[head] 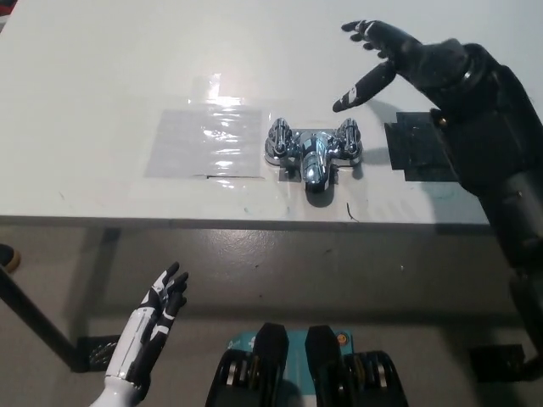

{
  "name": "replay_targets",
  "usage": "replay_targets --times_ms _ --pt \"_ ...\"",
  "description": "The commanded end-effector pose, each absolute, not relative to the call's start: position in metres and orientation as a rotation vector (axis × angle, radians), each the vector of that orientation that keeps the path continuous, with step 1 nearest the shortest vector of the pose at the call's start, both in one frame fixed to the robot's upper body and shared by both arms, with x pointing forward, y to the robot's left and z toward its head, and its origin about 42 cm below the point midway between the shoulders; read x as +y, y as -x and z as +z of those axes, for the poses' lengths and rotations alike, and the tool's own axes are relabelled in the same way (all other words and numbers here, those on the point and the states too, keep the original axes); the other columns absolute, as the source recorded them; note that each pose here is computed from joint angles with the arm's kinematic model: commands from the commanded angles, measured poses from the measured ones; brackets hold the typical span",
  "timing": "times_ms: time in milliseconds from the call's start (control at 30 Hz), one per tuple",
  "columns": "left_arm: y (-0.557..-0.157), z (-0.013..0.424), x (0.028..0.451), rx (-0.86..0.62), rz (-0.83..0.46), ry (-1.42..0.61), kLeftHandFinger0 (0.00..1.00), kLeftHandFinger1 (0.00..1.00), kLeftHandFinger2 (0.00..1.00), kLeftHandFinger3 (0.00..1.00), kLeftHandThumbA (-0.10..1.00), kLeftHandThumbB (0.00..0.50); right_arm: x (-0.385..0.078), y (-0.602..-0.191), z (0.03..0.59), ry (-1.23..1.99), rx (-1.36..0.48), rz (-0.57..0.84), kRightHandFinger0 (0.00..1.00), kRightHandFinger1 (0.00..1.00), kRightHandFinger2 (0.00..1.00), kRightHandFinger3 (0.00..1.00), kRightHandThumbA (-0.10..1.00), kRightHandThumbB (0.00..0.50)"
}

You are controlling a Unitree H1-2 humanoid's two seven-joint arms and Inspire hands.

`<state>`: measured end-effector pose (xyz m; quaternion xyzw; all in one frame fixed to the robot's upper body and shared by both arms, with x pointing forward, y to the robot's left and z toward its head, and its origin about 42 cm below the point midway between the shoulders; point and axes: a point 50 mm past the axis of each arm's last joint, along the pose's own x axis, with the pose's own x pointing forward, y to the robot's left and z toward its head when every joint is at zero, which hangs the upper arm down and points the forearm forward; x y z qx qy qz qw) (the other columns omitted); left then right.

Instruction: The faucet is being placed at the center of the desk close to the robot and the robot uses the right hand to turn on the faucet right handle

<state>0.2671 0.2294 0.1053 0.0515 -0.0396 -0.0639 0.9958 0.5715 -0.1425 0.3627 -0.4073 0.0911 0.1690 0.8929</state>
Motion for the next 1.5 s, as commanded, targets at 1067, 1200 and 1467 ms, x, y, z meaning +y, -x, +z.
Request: replay_targets --times_ms 1067,1200,1467 --pt "-0.268 0.112 0.230 -0.124 -0.156 -0.118 1.00 1.00 1.00 1.00 0.88 0.132 -0.096 -0.588 0.395 1.135 0.293 0.322 1.00 1.00 1.00 1.00 0.91 0.291" --pt "-0.269 0.112 0.230 -0.124 -0.153 -0.123 1.00 1.00 1.00 1.00 0.89 0.136 -0.097 -0.589 0.390 1.093 0.313 0.321 1.00 1.00 1.00 1.00 0.86 0.305" --pt "-0.271 0.113 0.231 -0.127 -0.157 -0.126 1.00 1.00 1.00 1.00 0.88 0.133 -0.097 -0.589 0.388 1.117 0.345 0.356 1.00 1.00 1.00 1.00 0.93 0.289"
